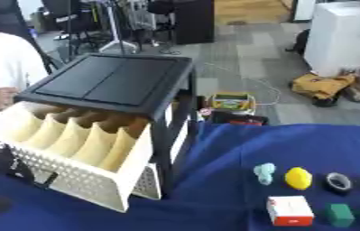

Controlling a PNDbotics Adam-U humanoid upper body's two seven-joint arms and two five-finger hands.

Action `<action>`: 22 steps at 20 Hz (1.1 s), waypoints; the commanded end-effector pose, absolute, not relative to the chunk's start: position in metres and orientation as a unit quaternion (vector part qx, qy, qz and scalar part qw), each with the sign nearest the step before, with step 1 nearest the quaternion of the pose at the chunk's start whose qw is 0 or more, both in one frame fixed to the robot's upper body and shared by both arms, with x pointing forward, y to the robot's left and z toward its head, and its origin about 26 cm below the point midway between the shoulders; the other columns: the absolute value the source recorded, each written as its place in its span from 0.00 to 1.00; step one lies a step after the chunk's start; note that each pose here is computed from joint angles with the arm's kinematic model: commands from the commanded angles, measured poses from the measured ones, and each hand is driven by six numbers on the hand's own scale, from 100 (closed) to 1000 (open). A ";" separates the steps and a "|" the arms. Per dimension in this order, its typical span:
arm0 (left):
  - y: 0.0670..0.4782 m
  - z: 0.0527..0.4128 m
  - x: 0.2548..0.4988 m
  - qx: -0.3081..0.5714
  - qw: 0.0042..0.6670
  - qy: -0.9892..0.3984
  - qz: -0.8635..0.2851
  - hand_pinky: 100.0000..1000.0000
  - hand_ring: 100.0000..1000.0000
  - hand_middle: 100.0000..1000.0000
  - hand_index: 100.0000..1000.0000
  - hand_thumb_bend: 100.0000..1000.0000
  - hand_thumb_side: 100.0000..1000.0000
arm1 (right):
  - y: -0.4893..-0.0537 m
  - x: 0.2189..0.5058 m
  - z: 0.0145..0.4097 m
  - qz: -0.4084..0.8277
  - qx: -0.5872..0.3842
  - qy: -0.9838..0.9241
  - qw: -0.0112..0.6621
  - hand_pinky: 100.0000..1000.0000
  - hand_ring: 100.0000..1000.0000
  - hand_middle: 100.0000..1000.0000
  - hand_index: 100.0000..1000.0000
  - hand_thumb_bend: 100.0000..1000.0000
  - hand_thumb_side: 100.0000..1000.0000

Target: Pick up objects from table and place into drawer.

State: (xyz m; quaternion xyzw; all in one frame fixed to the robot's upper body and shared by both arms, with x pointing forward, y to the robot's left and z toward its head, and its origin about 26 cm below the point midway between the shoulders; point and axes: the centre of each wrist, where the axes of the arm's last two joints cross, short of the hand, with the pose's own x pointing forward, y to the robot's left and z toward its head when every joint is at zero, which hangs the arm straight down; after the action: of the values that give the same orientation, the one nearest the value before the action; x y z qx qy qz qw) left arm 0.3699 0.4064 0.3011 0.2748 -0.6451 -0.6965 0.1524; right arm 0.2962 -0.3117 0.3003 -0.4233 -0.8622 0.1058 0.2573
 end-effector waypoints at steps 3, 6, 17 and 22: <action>0.403 0.323 0.359 0.240 0.089 -0.597 -0.760 0.00 0.00 0.00 0.94 0.30 1.00 | -0.313 0.292 0.309 0.106 -0.426 -0.865 0.244 0.72 0.62 0.46 0.73 0.00 0.82; 0.401 0.328 0.356 0.241 0.082 -0.599 -0.759 0.00 0.00 0.00 0.97 0.30 1.00 | -0.314 0.292 0.308 0.106 -0.426 -0.864 0.245 0.72 0.62 0.46 0.73 0.00 0.82; 0.403 0.341 0.341 0.270 0.053 -0.609 -0.744 0.00 0.00 0.00 0.87 0.31 1.00 | -0.315 0.292 0.308 0.102 -0.428 -0.864 0.245 0.72 0.62 0.46 0.73 0.00 0.82; 0.403 0.344 0.335 0.274 0.044 -0.616 -0.737 0.00 0.00 0.00 0.82 0.30 1.00 | -0.315 0.292 0.307 0.100 -0.427 -0.864 0.245 0.72 0.62 0.46 0.73 0.00 0.82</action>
State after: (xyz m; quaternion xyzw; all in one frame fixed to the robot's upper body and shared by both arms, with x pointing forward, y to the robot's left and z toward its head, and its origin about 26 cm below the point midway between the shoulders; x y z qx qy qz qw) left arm 0.3448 0.3969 0.3230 0.2753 -0.6649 -0.6892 0.0848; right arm 0.2958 -0.3133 0.2991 -0.4233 -0.8622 0.1024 0.2588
